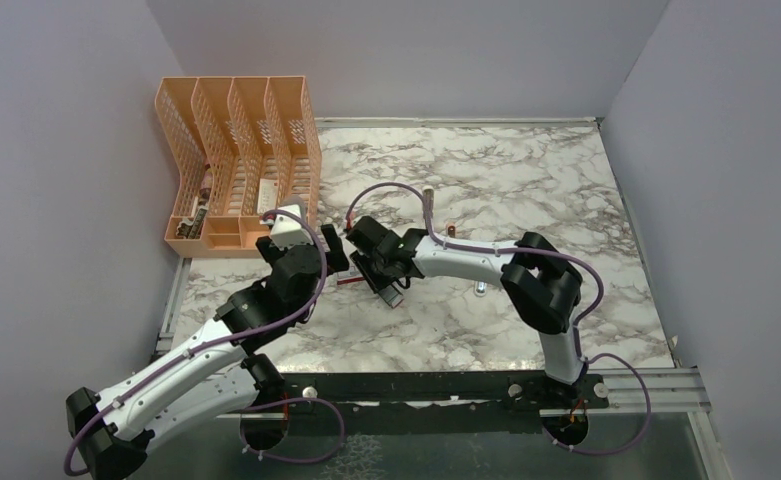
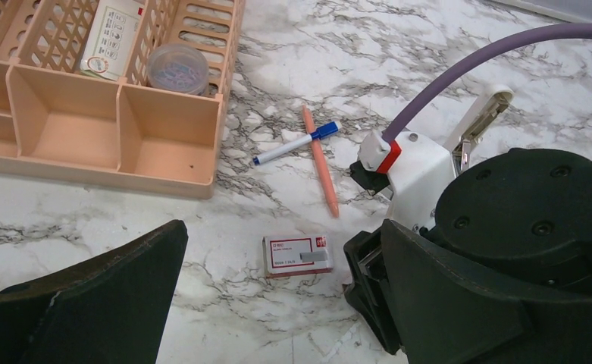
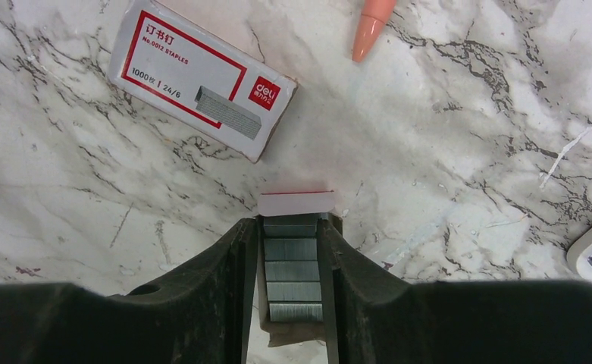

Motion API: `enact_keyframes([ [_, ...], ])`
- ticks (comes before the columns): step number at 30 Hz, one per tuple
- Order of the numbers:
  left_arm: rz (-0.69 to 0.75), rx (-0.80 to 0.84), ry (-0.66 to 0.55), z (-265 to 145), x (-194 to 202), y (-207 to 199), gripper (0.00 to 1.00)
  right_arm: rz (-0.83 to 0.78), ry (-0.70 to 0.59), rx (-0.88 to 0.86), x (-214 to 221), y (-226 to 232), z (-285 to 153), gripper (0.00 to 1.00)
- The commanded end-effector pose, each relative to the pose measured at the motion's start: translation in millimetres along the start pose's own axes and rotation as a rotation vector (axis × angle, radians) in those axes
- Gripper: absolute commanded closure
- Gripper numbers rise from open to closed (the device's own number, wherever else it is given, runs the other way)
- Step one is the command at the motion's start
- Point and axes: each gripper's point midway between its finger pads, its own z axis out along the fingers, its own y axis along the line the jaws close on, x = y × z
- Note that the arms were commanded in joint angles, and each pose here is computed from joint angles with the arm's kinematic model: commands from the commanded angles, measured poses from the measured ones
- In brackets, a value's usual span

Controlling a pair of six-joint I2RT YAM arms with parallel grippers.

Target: Load the staples into the stapler

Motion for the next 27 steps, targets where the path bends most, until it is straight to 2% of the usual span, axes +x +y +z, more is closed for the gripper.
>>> enact_keyframes([
  [1, -0.032, -0.016, -0.03, -3.4, -10.2, 3.4, 0.01, -0.029, -0.01, 0.055, -5.2, -2.6, 5.2, 0.6],
  [15, -0.042, -0.022, -0.041, -4.9, -12.1, 6.3, 0.01, -0.007, -0.023, 0.106, -6.9, -8.2, 1.2, 0.6],
  [21, -0.061, -0.026, -0.055, -7.3, -15.3, 9.3, 0.01, 0.023, -0.07, 0.083, -15.7, -4.4, -10.4, 0.6],
  [22, -0.061, -0.027, -0.055, -7.4, -15.0, 9.9, 0.01, 0.029, -0.079, 0.084, -17.6, -4.9, -12.4, 0.61],
  [25, -0.062, -0.028, -0.056, -7.5, -15.2, 10.2, 0.01, 0.04, -0.086, 0.097, -19.1, -7.1, -13.9, 0.75],
  [27, -0.062, -0.029, -0.055, -7.3, -14.9, 10.1, 0.01, 0.038, -0.073, 0.105, -16.8, -8.0, -11.5, 0.79],
])
